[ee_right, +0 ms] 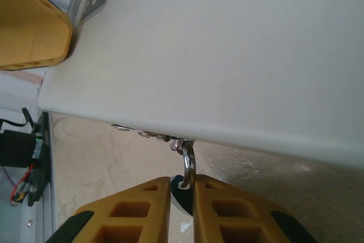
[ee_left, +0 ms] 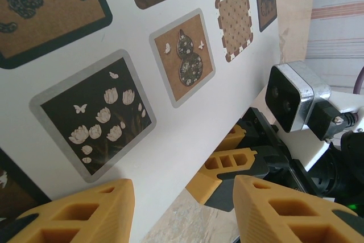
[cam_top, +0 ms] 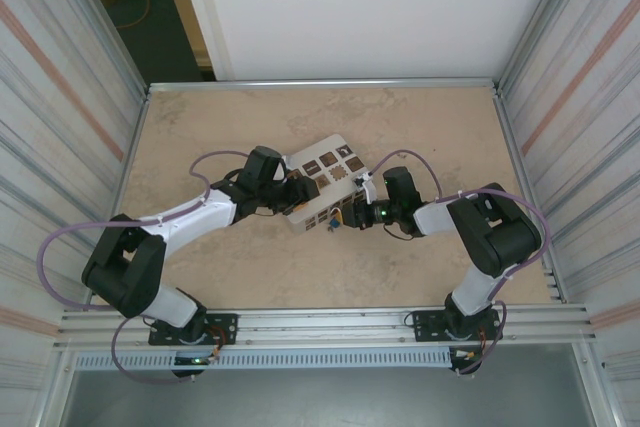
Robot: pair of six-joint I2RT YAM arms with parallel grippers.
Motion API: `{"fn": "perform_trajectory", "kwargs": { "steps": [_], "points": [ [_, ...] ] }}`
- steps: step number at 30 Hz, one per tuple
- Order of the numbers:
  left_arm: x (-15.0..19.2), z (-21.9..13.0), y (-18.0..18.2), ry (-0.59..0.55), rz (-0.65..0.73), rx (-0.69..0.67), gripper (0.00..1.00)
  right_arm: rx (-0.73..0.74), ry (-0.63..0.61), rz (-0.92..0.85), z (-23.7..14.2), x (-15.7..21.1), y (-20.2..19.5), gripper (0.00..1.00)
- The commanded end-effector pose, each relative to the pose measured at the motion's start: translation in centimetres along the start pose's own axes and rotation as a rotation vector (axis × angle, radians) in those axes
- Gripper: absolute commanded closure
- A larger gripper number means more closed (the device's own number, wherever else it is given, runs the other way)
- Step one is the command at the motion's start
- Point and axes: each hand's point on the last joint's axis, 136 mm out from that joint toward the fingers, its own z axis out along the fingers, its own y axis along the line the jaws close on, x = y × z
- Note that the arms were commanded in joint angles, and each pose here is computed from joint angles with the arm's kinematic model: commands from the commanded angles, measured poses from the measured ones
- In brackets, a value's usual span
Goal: Unlock the padlock with the key
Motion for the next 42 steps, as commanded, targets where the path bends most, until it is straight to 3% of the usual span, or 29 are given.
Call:
{"fn": "perform_trajectory", "kwargs": {
  "steps": [1, 10, 42],
  "points": [
    [1.9, 0.3, 2.4, 0.055, -0.041, -0.065, 0.50, -0.012, 0.002, -0.011, 0.2, -0.3, 0.4, 0.87],
    [2.1, 0.2, 2.8, 0.054, -0.043, -0.072, 0.50, 0.011, -0.017, 0.027, 0.2, -0.4, -0.2, 1.00],
    [3.3, 0.3, 4.3, 0.072, -0.063, -0.095, 0.50, -0.016, -0.210, 0.207, 0.0, -3.9, -0.3, 1.00]
  ]
}}
